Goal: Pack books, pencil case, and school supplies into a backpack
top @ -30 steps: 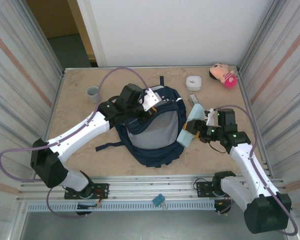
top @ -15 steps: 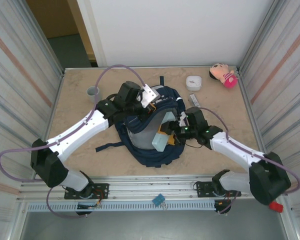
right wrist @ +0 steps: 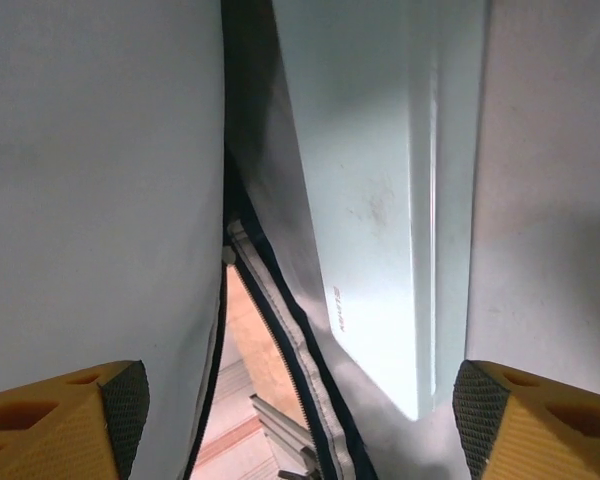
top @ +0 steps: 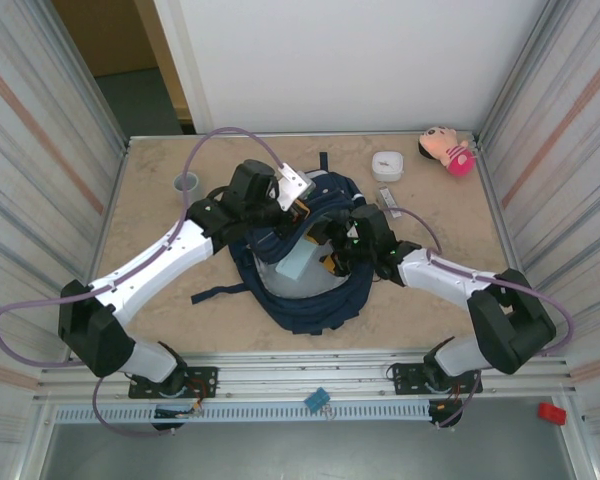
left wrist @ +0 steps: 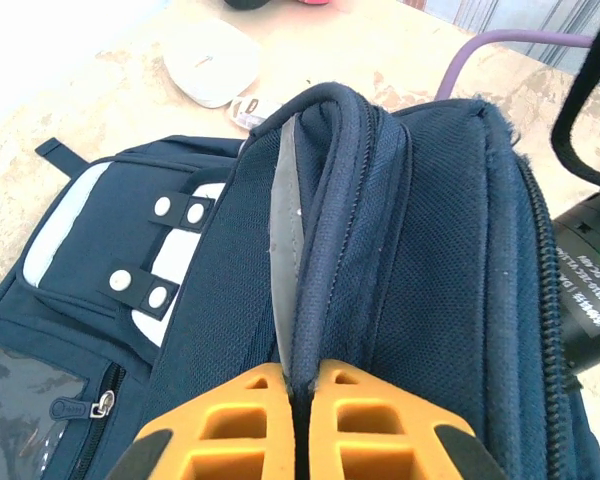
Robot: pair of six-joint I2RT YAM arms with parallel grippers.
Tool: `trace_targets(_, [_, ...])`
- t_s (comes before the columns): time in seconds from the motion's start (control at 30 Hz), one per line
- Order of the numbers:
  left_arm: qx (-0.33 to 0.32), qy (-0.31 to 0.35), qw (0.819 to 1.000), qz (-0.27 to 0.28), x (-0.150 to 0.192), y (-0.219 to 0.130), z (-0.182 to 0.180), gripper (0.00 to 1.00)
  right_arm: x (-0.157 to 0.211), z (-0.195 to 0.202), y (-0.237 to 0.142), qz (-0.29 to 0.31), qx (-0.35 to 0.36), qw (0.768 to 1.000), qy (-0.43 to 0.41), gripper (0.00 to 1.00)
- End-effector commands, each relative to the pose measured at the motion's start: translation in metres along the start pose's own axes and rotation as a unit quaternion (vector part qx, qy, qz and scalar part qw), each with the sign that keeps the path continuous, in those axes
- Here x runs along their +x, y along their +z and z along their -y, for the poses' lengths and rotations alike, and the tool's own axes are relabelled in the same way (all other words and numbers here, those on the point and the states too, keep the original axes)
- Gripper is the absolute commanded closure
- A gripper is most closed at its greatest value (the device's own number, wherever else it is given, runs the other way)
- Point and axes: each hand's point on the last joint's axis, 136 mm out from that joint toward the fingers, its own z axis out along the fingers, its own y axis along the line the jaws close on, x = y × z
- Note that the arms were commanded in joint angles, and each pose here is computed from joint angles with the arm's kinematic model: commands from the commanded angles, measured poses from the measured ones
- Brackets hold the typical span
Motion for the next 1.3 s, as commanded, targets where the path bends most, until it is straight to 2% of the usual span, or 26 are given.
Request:
trace_targets(0.0, [-0.002, 0.013, 0.995, 0.103, -0.051, -0.03, 0.0, 1.0, 0.009, 0.019, -0.008, 0.014, 0.023, 0.999, 0.017, 0.2])
trace_targets(0.23, [0.007, 0.008, 0.995, 0.104, -0.051, -0.026, 0.001, 1.0, 0.027, 0.025, 0.01, 0.01, 0.027, 1.0, 0.009, 0.41])
trace_targets(0.5, [0.008, 0.008, 0.994, 0.105, -0.05, -0.025, 0.001, 1.0, 0.012, 0.023, 0.056, 0.032, 0.052, 0.997, -0.036, 0.6])
trace_targets(0.67, [0.004, 0.006, 0.994, 0.106, -0.05, -0.027, -0.001, 1.0, 0.003, -0.009, 0.079, 0.047, -0.013, 0.997, -0.051, 0.68])
trace_targets(0.83, [0.007, 0.002, 0.994, 0.11, -0.052, -0.028, 0.001, 1.0, -0.006, -0.034, 0.098, 0.055, -0.041, 0.995, -0.068, 0.7])
trace_targets(1.0, [-0.001, 0.002, 0.994, 0.111, -0.05, -0.03, -0.001, 1.0, -0.013, -0.036, 0.108, 0.064, -0.049, 0.995, -0.063, 0.7])
trace_targets(1.27, [-0.032, -0.01, 0.994, 0.104, -0.041, -0.032, -0.013, 1.0, -0.003, -0.029, 0.08, 0.062, -0.045, 0.994, -0.073, 0.6])
